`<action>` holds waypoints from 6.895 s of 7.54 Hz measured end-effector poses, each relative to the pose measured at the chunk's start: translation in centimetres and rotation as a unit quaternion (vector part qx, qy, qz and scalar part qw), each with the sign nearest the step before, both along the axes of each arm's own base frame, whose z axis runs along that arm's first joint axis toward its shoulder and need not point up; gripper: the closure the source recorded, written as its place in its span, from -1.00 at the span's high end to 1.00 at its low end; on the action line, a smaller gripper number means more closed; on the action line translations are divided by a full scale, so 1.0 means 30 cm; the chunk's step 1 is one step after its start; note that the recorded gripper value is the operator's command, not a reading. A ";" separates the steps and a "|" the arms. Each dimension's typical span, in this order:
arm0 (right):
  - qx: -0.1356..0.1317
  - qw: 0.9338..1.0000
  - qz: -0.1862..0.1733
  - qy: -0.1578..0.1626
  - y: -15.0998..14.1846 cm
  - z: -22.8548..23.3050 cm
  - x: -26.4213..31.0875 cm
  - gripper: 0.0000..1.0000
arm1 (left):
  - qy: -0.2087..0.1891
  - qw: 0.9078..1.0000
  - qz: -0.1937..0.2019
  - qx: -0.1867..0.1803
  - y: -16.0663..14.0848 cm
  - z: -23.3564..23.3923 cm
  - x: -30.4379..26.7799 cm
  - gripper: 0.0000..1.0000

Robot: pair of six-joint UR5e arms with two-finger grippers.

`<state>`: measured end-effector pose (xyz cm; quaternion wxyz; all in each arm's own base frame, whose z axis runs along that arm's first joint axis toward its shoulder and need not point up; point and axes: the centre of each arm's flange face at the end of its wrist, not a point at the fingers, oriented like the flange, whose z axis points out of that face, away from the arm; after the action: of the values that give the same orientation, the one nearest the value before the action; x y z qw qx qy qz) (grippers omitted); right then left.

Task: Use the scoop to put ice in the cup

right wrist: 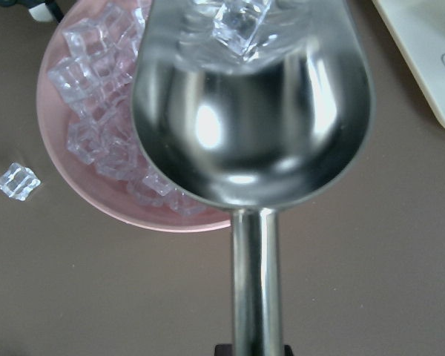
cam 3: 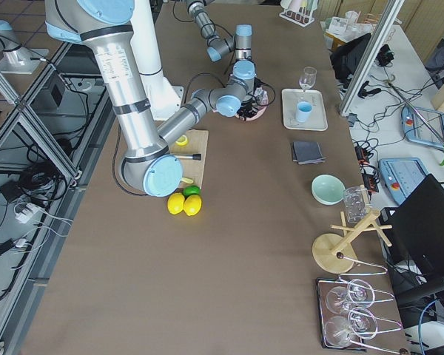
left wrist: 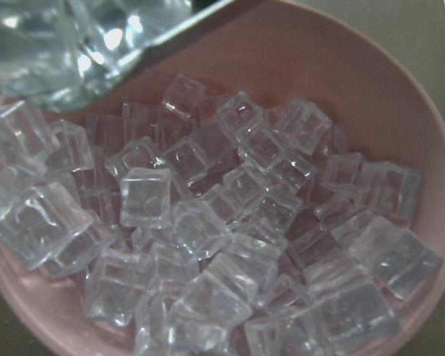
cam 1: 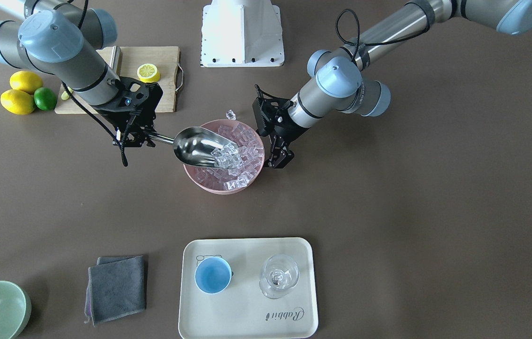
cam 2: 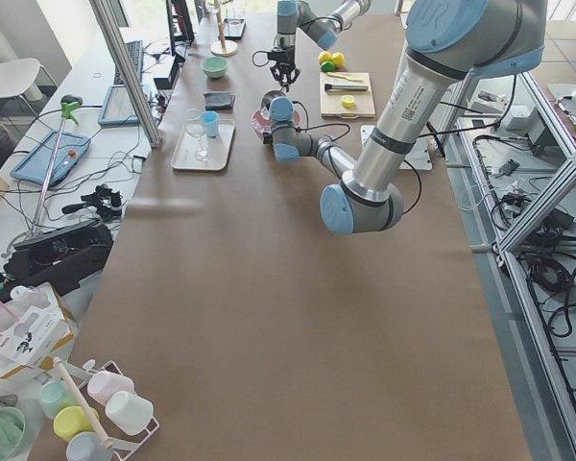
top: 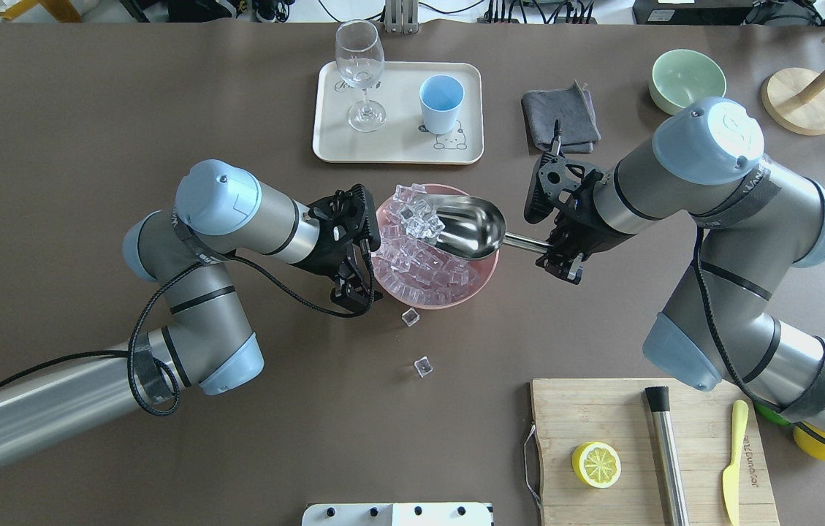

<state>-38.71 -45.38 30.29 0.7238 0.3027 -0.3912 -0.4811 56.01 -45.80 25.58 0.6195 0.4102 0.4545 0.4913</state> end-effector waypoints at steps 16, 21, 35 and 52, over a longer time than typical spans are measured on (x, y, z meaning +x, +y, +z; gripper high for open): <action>-0.141 0.964 0.114 0.193 -0.649 -0.221 -0.029 -1.00 | -0.100 0.991 -0.032 -0.082 -0.055 0.025 -0.544 0.98; -0.114 0.957 0.070 0.257 -0.688 -0.286 -0.051 -1.00 | -0.115 0.970 -0.066 -0.204 -0.140 0.193 -0.778 0.98; -0.110 0.956 0.090 0.258 -0.408 -0.092 0.387 -1.00 | -0.198 0.774 -0.320 -0.510 -0.047 1.336 -2.165 0.99; -0.452 0.817 0.357 0.035 0.294 1.405 1.057 -0.49 | -0.202 0.778 -0.321 -0.500 -0.087 1.302 -2.146 0.99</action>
<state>-7.00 -36.57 72.44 0.9134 0.0426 -0.4037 0.0313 -8.37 -48.42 64.64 0.9368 0.0559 0.3432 0.0391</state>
